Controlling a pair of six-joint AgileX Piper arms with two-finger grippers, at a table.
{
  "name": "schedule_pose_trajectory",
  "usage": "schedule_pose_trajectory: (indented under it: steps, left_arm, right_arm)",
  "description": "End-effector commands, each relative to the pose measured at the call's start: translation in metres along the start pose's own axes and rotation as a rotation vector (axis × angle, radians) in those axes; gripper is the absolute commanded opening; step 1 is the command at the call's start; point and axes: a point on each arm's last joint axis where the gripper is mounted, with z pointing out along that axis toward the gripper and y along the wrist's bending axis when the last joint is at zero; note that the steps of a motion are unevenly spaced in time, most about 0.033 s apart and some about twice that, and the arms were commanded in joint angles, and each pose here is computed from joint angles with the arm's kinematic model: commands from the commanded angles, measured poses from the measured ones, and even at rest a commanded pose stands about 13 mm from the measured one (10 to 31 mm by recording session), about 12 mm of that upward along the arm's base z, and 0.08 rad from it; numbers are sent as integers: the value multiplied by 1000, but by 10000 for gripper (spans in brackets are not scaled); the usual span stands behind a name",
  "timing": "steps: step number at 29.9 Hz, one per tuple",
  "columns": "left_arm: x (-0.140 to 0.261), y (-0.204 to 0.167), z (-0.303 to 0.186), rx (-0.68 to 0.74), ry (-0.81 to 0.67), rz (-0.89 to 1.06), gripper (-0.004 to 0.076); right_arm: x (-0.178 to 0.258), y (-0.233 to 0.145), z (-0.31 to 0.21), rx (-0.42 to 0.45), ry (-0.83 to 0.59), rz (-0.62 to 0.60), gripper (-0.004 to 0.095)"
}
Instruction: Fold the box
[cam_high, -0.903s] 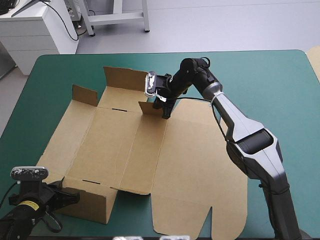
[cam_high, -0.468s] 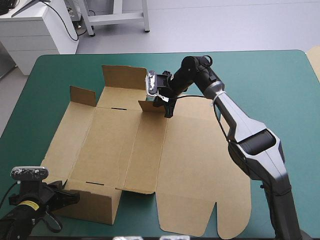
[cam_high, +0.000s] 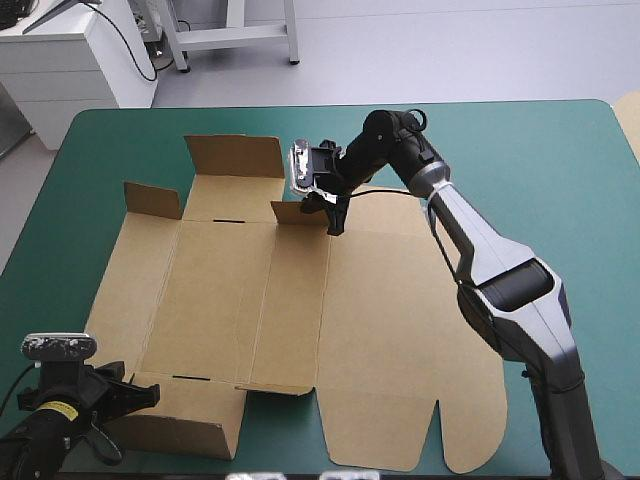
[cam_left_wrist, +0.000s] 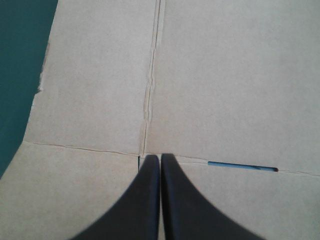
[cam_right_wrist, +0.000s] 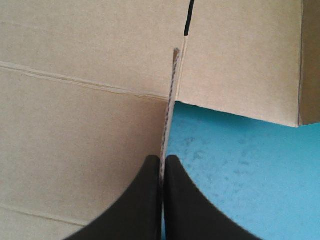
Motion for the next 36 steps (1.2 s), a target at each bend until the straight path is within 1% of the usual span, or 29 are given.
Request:
schedule_pose_trajectory:
  steps: [1,5,11,16,19,21,22,24,26,27,28,33,36]
  left_arm:
    - [-11,0,-4,4,-70,-13,-8]
    - [-11,0,-4,4,-70,-13,-8]
    - [-11,0,-4,4,-70,-13,-8]
    - [-11,0,-4,4,-70,-13,-8]
    - [-11,0,-4,4,-70,-13,-8]
    - [-11,0,-4,4,-70,-13,-8]
    - [-11,0,-4,4,-70,-13,-8]
    - [-11,0,-4,4,-70,-13,-8]
    - [-11,0,-4,4,-70,-13,-8]
    - [-11,0,-4,4,-70,-13,-8]
    - [-11,0,-4,4,-70,-13,-8]
    - [-11,0,-4,4,-70,-13,-8]
    - [-11,0,-4,4,-70,-13,-8]
  right_arm:
    - [-26,4,-41,61,-71,-83,-21]
    - [-23,5,-38,54,-59,-120,-22]
    - [-18,2,-42,62,-57,-94,-21]
    - [-11,-2,-45,70,-53,-26,-21]
    - [-8,-4,-47,75,-47,8,-3]
    - [-5,-5,-49,77,-55,42,67]
    - [-5,-5,-50,76,-64,60,139]
    - [-5,-6,-50,75,-66,69,325]
    - [-6,-5,-50,73,-73,71,542]
    - [-6,-5,-50,70,-83,74,617]
    - [-7,-5,-50,67,-93,77,654]
    - [-17,-2,-54,43,-187,117,646]
    - [-25,0,-65,50,-217,145,632]
